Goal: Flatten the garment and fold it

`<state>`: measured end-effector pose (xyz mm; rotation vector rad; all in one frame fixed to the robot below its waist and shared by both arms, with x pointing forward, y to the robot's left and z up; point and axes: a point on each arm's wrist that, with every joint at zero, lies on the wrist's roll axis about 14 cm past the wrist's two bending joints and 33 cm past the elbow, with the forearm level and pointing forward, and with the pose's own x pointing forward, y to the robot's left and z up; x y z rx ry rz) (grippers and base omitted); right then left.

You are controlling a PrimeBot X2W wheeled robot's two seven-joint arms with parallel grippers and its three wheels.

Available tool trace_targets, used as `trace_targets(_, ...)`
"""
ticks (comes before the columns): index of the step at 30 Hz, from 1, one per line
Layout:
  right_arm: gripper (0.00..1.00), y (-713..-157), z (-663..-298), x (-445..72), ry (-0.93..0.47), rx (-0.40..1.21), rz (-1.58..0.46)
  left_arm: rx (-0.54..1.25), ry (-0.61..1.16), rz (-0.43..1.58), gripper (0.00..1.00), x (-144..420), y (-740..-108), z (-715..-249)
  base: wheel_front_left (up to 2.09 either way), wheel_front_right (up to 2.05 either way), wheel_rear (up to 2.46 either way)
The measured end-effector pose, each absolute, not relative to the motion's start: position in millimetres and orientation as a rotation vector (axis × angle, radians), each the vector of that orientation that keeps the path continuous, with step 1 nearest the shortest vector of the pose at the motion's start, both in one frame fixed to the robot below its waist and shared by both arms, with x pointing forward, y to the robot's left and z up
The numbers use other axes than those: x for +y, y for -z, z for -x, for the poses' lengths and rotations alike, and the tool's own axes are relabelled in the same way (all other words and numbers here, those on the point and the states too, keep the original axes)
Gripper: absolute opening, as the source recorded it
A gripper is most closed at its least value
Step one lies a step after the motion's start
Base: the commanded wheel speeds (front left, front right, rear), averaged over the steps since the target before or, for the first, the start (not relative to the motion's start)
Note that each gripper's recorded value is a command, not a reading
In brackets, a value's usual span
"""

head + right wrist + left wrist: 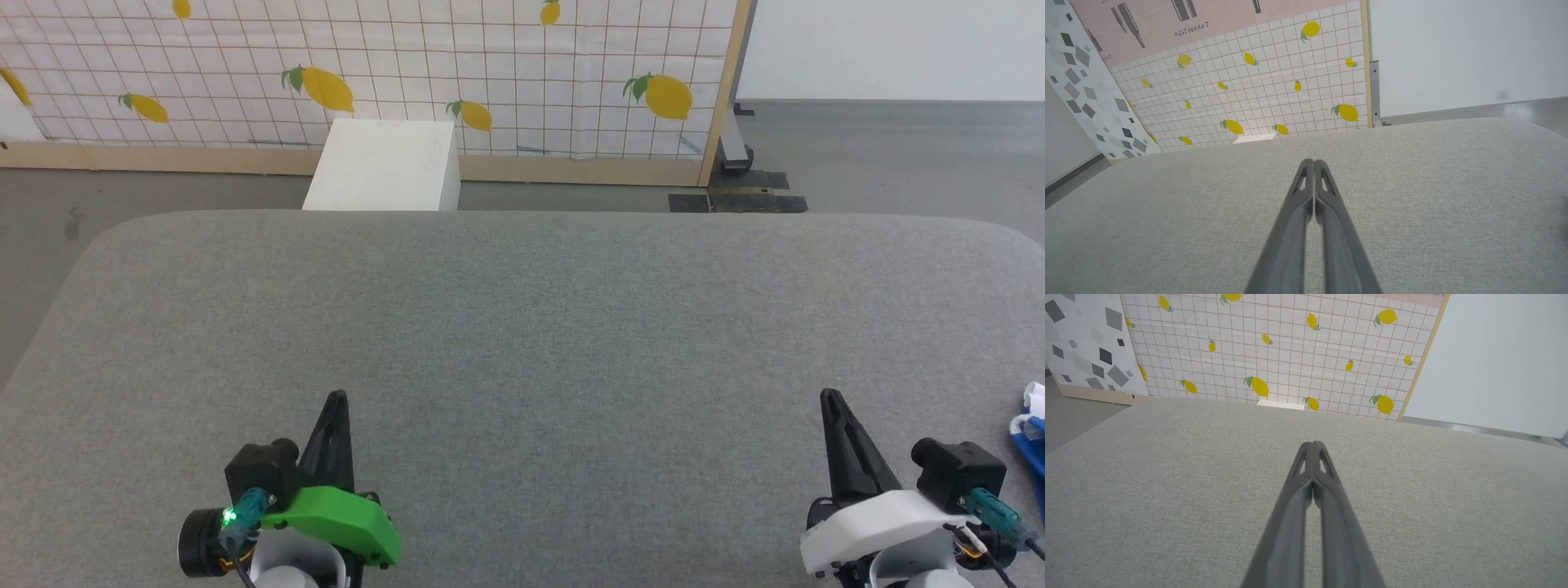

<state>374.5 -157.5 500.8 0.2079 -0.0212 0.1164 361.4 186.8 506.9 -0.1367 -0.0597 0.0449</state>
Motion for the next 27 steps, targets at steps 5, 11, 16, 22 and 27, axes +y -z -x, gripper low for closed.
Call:
trace_targets(5, 0.00, -500.7, -374.3, -158.0, -0.115, -0.021, -0.207, -0.057, -0.044, 0.137, 0.00, 186.4, -506.8, -362.0, 0.00, 0.00, 0.00)
trace_targets(11, 0.00, -501.2, -374.3, -158.1, -0.116, -0.017, -0.199, -0.057, -0.040, 0.132, 0.00, 185.8, -508.6, -363.4, 0.00, 0.00, 0.00)
trace_targets(16, 0.00, -503.0, -374.5, -157.9, -0.119, -0.018, -0.190, -0.059, -0.037, 0.126, 0.00, 185.2, -511.1, -364.6, 0.00, 0.00, 0.00)
trace_targets(22, 0.00, -504.3, -374.6, -157.7, -0.121, -0.018, -0.177, -0.054, -0.034, 0.121, 0.00, 184.4, -512.0, -365.9, 0.00, 0.00, 0.00)
trace_targets(27, 0.00, -505.3, -374.7, -157.7, -0.123, -0.015, -0.166, -0.056, -0.030, 0.115, 0.00, 183.5, -514.0, -367.1, 0.00, 0.00, 0.00)
